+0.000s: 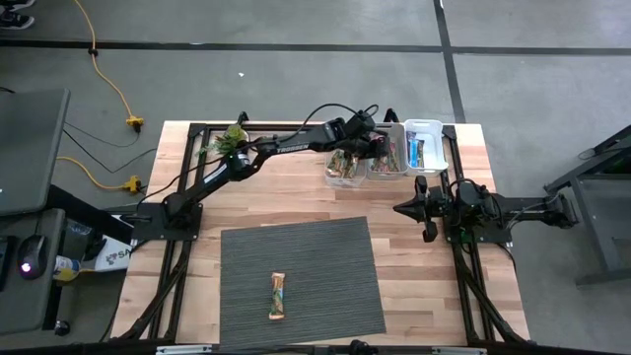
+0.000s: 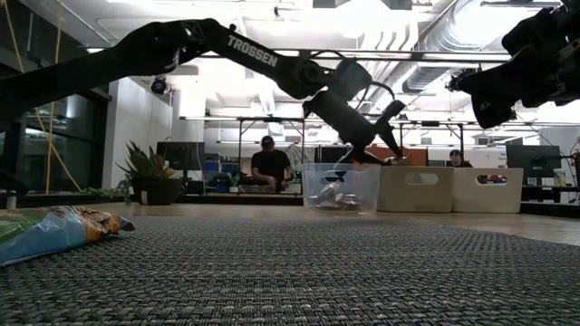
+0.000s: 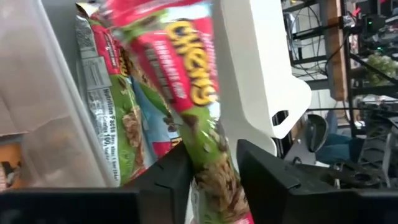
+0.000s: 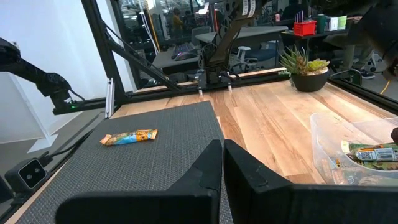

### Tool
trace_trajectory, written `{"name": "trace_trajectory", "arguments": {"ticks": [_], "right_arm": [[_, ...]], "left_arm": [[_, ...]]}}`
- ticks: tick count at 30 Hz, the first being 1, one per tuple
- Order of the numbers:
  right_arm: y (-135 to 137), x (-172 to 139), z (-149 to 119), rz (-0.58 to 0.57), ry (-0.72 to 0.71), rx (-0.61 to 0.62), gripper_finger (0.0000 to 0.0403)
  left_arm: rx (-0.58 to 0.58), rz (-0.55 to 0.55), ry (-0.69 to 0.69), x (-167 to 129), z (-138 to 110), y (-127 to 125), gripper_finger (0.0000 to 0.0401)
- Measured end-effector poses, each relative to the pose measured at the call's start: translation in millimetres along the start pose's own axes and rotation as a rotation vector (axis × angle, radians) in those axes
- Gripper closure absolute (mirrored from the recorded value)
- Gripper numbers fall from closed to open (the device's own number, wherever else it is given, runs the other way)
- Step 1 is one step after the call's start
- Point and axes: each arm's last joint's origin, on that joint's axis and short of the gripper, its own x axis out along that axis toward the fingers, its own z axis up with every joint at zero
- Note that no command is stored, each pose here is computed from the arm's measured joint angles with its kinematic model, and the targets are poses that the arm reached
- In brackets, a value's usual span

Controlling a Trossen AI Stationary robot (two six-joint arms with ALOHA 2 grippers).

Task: Pick and place Granola Bars by type
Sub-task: Put the red granola bar into the gray bin, then put the yellow granola bar into the transparent bin

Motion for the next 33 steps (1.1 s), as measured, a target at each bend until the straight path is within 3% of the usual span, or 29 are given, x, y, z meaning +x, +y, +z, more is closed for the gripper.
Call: {"name": "trace_trajectory", "arguments": {"ticks": [12, 27, 33], "right_arm": [[0.0, 0.0, 0.0, 0.000, 0.000, 0.000, 0.0402], [0.0, 0.0, 0.0, 0.000, 0.000, 0.000, 0.0402], [0.0, 0.0, 0.0, 0.000, 0.000, 0.000, 0.0402]], "left_arm": [[0.031, -0.007, 0.008, -0.1, -0.1, -0.5, 0.0178], [0.062, -0.032, 0.012, -3.5, 1.7, -4.7, 0.0171], [0.092, -0.112, -0.037, -36.6, 23.7, -26.8, 0.0171]]}}
